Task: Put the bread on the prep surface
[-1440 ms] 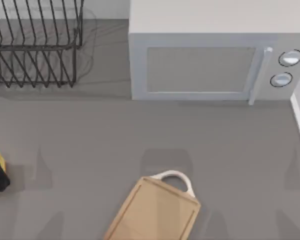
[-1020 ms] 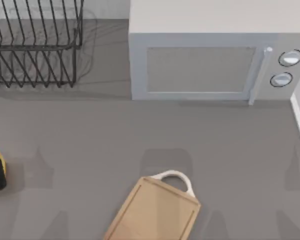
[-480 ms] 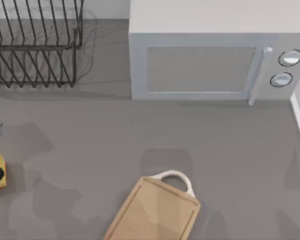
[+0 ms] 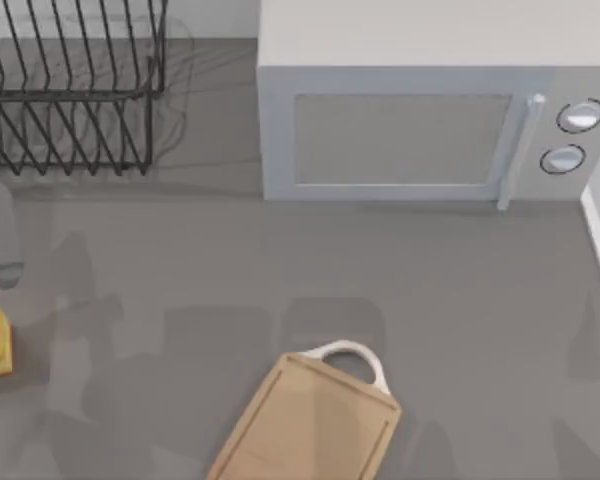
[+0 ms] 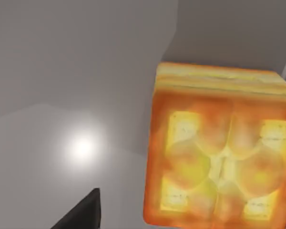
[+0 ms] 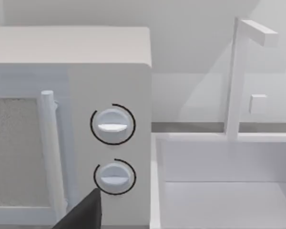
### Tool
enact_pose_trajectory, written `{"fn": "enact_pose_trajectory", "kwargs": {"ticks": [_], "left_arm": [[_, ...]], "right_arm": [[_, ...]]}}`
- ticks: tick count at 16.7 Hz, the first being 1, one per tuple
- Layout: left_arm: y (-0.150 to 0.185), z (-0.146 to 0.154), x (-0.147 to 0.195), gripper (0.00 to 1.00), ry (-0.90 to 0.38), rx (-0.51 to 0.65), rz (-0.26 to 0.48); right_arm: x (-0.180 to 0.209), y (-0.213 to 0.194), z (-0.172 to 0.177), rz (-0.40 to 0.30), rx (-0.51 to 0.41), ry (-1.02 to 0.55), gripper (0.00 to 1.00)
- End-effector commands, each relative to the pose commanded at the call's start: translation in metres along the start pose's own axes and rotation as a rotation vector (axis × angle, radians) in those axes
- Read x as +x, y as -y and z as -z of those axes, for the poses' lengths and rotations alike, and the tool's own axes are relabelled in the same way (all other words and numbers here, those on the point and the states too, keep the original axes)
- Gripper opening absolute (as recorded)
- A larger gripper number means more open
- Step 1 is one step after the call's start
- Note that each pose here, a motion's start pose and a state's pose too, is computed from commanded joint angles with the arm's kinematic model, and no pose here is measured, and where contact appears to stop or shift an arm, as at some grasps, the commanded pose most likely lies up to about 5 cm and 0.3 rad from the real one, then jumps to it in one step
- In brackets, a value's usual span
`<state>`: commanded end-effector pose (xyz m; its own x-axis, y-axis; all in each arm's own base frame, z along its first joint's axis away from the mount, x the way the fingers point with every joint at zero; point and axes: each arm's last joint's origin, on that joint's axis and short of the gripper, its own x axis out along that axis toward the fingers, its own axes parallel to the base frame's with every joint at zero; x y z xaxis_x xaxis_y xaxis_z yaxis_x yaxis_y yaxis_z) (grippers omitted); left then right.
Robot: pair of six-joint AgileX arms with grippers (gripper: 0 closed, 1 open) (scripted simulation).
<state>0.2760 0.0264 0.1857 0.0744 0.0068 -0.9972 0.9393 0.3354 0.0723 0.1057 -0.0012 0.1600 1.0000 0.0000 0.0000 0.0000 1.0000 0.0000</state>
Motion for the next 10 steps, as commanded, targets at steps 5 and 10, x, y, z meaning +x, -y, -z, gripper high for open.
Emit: {"fn": "enact_pose_trajectory", "kwargs": {"ticks": [5,10], "left_arm": [[-0.014,-0.002,0.008,1.0,-0.015,0.075,0.073],[-0.013,-0.003,0.013,1.0,-0.015,0.076,0.074]], "right_arm": [[0.0,0.0,0.0,0.0,0.0,0.0,1.0],[0.0,0.0,0.0,0.0,0.0,0.0,1.0]]}}
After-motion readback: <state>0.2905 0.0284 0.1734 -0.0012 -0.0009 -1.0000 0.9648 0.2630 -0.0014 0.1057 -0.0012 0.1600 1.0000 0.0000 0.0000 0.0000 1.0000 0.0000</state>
